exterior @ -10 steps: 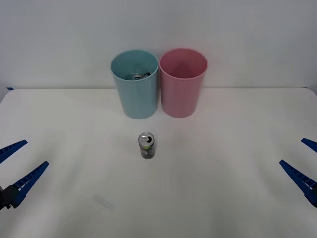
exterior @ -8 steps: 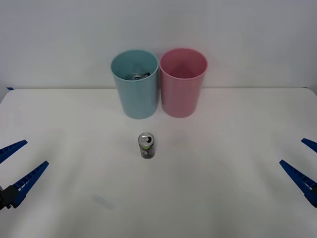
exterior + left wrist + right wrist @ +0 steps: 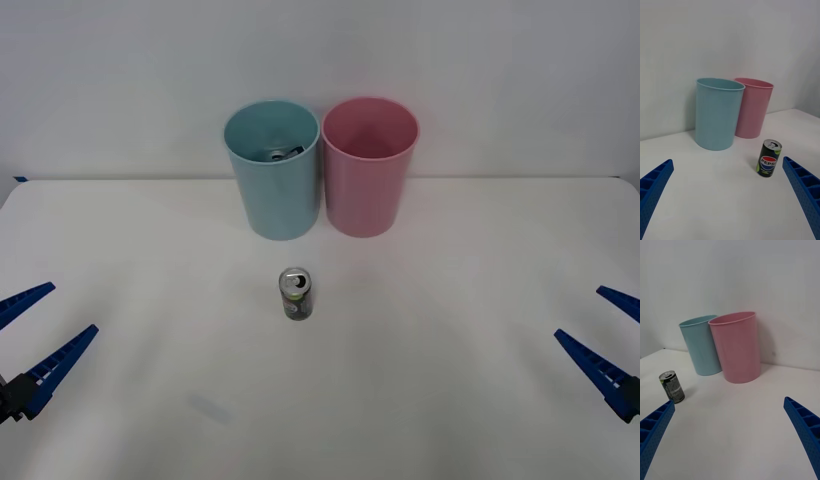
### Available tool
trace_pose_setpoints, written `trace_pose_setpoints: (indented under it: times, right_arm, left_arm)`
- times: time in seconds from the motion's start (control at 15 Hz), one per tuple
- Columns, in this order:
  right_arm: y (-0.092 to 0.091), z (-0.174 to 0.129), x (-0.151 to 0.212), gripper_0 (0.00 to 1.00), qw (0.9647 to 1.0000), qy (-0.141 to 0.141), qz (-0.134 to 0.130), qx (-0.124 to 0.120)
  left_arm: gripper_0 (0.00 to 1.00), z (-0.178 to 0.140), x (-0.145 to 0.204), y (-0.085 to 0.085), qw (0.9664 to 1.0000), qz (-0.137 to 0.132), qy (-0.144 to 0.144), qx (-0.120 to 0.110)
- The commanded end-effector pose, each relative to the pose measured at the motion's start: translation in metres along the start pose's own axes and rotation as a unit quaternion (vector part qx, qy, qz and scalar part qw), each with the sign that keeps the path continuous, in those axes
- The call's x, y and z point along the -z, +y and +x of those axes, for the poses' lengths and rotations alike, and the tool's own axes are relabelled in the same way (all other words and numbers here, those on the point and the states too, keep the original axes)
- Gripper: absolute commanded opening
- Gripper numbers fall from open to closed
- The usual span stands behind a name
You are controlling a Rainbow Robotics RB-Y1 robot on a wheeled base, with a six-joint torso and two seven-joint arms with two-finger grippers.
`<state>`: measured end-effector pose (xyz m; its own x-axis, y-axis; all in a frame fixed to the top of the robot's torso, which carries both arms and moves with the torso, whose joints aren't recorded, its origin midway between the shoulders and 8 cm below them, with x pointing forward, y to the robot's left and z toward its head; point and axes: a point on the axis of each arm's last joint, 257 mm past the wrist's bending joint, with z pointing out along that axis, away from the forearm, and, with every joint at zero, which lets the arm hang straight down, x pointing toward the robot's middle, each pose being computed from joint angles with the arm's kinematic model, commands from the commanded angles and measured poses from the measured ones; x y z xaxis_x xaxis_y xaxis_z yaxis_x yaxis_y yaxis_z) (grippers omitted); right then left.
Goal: Grasp the object on the table and drop it into the matching bin: aluminum can to the light blue bin, PET bottle to the pink bin.
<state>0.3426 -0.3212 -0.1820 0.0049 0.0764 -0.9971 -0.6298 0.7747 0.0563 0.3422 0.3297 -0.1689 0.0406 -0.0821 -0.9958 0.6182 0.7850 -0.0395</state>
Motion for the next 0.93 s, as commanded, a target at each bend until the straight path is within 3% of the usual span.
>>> trace_pose_setpoints:
  times: [0.07,0.33,0.47,0.93]
  right_arm:
    - [0.007,0.007,-0.01,1.0,0.9999,0.009,-0.015,0.0]
    - [0.017,0.021,-0.032,1.0,0.9989,0.028,-0.038,0.007]
    - [0.019,0.034,-0.045,1.0,0.9979,0.035,-0.054,-0.004]
    - [0.04,0.072,-0.1,1.0,0.9904,0.075,-0.115,-0.019]
  left_arm:
    - [1.0,0.0,0.0,0.0,1.0,0.0,0.0,0.0]
    - [1.0,0.0,0.0,0.0,1.0,0.0,0.0,0.0]
    - [1.0,0.0,0.0,0.0,1.0,0.0,0.0,0.0]
    - [1.0,0.0,0.0,0.0,1.0,0.0,0.0,0.0]
